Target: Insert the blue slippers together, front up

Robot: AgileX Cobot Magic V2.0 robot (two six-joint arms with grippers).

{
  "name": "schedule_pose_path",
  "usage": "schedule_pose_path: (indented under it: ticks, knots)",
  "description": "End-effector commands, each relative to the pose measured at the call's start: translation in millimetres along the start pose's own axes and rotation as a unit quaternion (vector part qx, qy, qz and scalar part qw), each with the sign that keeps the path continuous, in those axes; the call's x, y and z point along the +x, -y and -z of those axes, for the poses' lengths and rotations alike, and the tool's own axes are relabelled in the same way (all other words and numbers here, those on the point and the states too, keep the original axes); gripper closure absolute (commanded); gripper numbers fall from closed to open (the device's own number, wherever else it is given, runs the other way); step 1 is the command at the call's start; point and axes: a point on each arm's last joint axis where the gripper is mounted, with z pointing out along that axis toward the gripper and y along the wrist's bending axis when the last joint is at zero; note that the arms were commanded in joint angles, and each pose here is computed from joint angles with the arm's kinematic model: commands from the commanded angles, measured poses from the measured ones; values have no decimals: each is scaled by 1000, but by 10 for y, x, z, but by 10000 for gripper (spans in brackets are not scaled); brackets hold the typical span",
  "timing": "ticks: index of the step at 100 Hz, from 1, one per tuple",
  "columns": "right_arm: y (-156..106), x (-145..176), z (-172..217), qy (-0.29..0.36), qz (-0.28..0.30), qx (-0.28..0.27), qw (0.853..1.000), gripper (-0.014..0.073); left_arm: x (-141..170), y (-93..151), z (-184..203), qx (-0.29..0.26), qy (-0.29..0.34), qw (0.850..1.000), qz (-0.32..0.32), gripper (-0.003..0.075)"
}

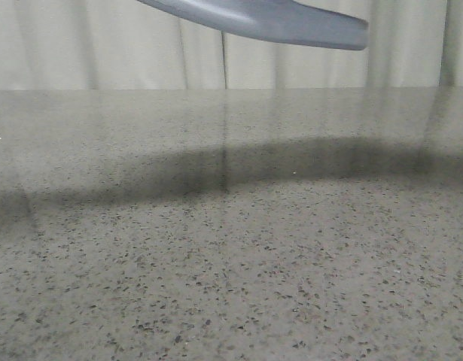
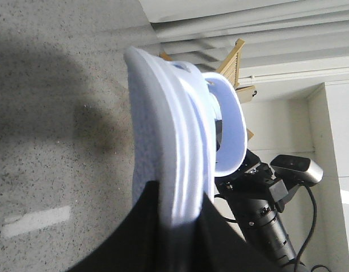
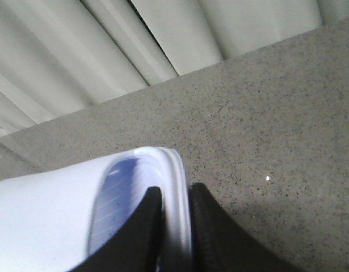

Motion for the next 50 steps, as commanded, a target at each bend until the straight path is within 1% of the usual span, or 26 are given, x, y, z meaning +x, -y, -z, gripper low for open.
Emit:
schedule_pose_path:
  ticks: [1,13,22,29,34,41,50]
  knots:
    - [-87,-233,131,75,11,-19,997,422,56,232,6,75,-29,997,11,704]
    - [-89,-244,132,81,11,-20,996,241,56,232,6,75,-29,997,11,704]
    - [-91,-255,134,88,11,-21,996,149,56,232,6,75,-29,997,11,704]
    - [-100,-277,165,98,11,-24,995,106,54,231,6,75,-28,997,11,704]
    - [-113,-304,217,111,11,-29,993,92,53,230,6,74,-27,997,11,704]
    - [-134,-352,302,135,12,-36,990,92,46,225,5,71,-24,997,11,704]
    - [-174,-439,483,182,13,-51,982,92,27,212,2,64,-13,998,12,704]
